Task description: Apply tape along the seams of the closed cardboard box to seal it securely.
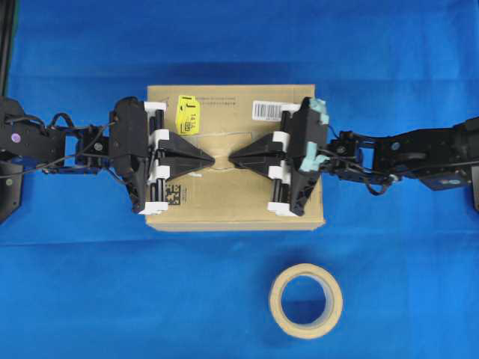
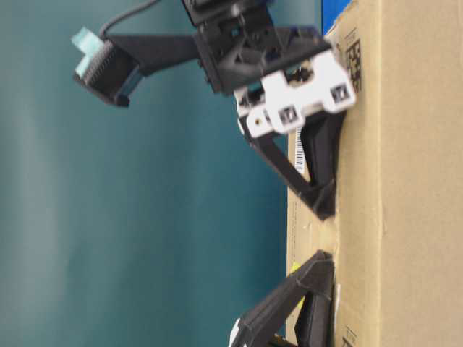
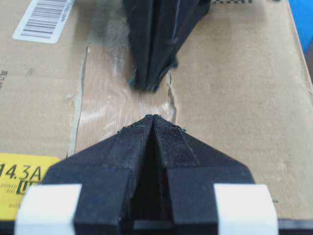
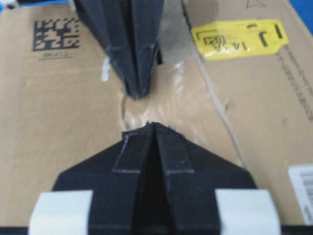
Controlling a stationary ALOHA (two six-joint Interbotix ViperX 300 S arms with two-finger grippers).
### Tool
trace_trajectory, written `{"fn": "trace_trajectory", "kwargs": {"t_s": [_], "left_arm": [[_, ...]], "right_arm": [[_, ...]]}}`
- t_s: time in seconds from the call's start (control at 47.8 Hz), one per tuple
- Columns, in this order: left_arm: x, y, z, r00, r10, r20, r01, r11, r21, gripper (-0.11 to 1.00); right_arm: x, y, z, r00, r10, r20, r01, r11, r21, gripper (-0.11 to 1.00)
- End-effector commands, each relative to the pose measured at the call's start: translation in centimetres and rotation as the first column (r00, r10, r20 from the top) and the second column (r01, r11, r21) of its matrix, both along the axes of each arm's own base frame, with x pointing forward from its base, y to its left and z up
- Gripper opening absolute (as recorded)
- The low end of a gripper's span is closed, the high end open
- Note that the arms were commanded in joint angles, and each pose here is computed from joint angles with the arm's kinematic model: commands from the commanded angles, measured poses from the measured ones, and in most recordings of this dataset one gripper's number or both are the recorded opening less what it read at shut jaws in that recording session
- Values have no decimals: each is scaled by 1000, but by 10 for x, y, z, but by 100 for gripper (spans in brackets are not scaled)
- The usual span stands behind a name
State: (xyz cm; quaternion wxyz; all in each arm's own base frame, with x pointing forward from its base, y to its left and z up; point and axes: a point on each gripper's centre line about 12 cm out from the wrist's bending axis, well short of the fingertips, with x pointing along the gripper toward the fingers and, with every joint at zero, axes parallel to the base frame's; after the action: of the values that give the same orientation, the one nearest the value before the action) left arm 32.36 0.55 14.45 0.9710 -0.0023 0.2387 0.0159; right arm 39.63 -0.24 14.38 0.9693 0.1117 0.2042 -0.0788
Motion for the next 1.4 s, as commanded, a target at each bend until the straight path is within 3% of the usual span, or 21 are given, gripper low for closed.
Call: {"fn": "trace_trajectory", "kwargs": {"t_s": [0.0,0.376,0.564,0.773,1.003,1.38], "left_arm": [[-11,-2,-9,999,-5,-40,5,1000,-4,0],[-26,-2,-9,999,6,-44,-7,1000,-23,0],[-28,-3,21,999,7,47,-5,999,-32,0],[-43,-3,66,986,-4,167,7,1000,-18,0],[-77,-1,86,978,2,211,1,1000,-16,0],[-128,-2,88,978,-5,208,8,1000,-12,0]], "right_arm": [[-14,8,-8,999,11,-36,-11,1000,9,0],[-31,6,3,1000,7,-8,-7,1000,6,0],[-36,6,41,996,22,92,-20,1000,-18,0],[-53,5,89,976,53,213,-37,996,-79,0],[-88,5,116,964,91,250,-60,990,-128,0],[-151,6,115,966,131,223,-109,988,-110,0]]}}
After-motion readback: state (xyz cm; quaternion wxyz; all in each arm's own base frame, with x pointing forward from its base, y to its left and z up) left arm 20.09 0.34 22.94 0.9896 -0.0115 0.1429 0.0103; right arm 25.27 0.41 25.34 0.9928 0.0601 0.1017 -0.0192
